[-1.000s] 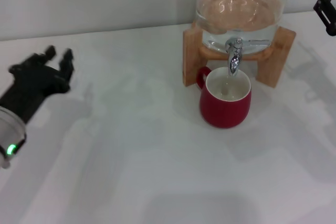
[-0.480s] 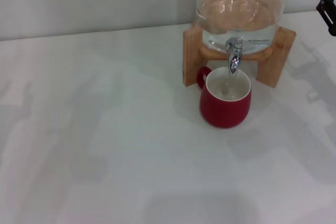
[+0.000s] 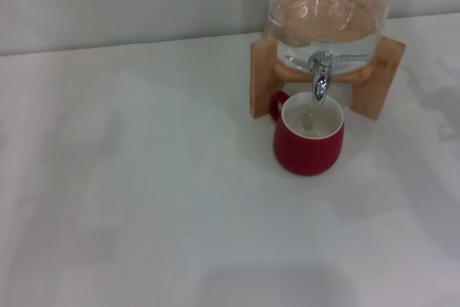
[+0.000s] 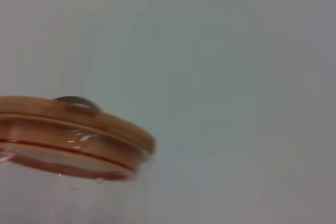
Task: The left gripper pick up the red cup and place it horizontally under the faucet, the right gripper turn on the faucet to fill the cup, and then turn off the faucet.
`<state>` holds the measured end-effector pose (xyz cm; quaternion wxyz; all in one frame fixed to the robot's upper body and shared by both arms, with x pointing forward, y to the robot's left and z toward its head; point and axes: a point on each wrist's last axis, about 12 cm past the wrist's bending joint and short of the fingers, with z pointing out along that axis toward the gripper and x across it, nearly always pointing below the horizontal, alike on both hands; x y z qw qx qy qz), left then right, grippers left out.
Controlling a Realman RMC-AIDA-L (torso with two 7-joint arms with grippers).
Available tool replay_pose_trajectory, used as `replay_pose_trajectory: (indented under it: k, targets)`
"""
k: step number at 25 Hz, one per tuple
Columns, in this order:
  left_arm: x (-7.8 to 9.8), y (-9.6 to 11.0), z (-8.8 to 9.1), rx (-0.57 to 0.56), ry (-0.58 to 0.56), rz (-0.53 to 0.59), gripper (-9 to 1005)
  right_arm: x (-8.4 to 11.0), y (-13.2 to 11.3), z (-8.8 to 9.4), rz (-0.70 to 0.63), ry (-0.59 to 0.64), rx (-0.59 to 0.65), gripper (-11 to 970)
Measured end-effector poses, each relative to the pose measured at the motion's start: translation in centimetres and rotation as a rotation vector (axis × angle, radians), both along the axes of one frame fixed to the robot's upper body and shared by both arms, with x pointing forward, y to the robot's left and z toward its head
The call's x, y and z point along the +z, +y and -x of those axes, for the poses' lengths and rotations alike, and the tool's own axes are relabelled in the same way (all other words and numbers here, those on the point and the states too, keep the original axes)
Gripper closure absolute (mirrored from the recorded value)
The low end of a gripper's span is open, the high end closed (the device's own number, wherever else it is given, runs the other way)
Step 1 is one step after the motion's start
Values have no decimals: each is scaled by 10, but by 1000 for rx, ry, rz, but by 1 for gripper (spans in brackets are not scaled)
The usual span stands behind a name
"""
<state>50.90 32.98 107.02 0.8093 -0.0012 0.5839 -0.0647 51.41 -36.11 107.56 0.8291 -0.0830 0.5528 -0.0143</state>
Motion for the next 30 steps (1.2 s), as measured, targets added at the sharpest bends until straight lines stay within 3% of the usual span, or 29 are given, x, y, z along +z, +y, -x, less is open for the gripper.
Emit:
replay_pose_trajectory:
  k: [7,15,22,30]
  targets:
    - [0,4,2,19,-2,-7,103,-4,-13,28,-131,-15,37,348]
    - [0,6,2,28,-2,-7,107,-10,1,51,-159,22,230,348]
    - [-1,5,2,23,-1,-11,109,-16,24,50,-120,98,417,348]
    - [1,0,5,1,-26,-15,111,-18,46,32,-67,155,529,348]
